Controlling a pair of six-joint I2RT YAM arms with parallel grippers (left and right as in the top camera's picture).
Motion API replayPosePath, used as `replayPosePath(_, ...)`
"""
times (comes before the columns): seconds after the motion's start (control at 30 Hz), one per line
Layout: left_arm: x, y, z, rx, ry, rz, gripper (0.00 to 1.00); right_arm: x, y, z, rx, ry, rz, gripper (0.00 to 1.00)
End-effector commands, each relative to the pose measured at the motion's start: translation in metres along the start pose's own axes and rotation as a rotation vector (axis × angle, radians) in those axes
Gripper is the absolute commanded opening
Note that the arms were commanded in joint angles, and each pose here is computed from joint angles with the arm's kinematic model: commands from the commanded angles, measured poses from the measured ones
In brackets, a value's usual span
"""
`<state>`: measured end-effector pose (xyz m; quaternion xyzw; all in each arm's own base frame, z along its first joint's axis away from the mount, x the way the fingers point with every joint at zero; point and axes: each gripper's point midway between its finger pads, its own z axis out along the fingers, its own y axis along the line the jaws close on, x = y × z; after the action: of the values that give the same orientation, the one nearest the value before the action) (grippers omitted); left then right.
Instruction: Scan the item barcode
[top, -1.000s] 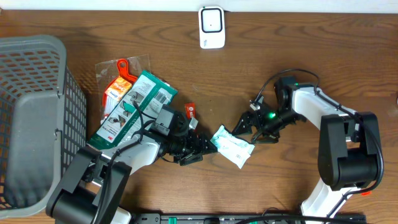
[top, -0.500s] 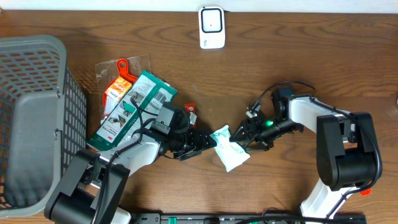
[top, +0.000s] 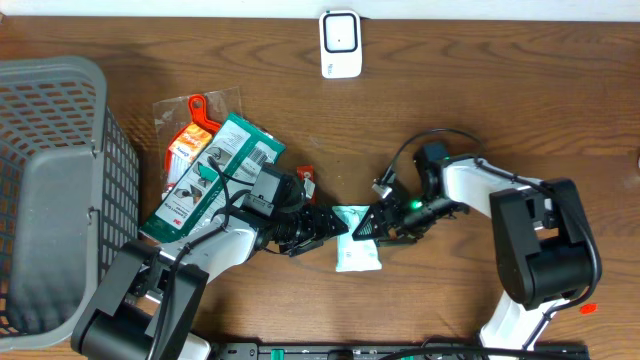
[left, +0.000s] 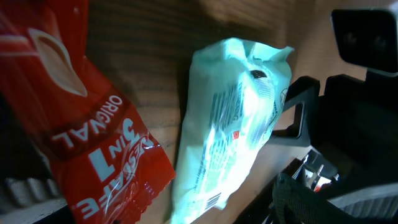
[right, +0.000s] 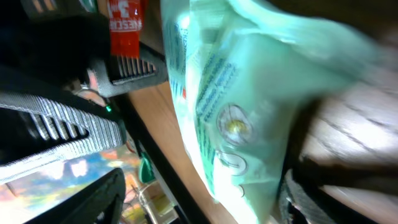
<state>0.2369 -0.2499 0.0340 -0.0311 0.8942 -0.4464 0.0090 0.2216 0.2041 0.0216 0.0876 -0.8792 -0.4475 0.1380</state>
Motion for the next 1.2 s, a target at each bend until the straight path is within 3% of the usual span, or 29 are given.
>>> replayPosePath(0.0, -0.008, 0.036, 0.002, -0.145, -0.073, -0.039, 0.75, 0.004, -0.010, 0.011, 0.071, 0.032, -0.065, 0.70)
replayPosePath(0.13, -0.007, 0.036, 0.002, -0.147, -0.071, -0.041, 0.76, 0.000, -0.008, 0.017, 0.082, 0.025, -0.111, 0.61)
replayPosePath(0.2, -0.007, 0.036, 0.002, -0.148, -0.070, -0.042, 0.76, -0.003, -0.008, 0.017, 0.083, 0.016, -0.123, 0.41)
replayPosePath(0.4, -0.007, 0.037, 0.002, -0.149, -0.069, -0.043, 0.75, -0.007, -0.008, 0.017, 0.083, 0.004, -0.139, 0.02)
replayPosePath(0.9, -0.008, 0.038, 0.002, -0.155, -0.074, -0.043, 0.76, -0.014, -0.008, 0.015, 0.082, -0.022, -0.142, 0.01)
replayPosePath(1.17, -0.010, 0.040, 0.002, -0.167, -0.085, -0.043, 0.76, -0.036, -0.017, -0.010, 0.079, -0.115, -0.139, 0.01)
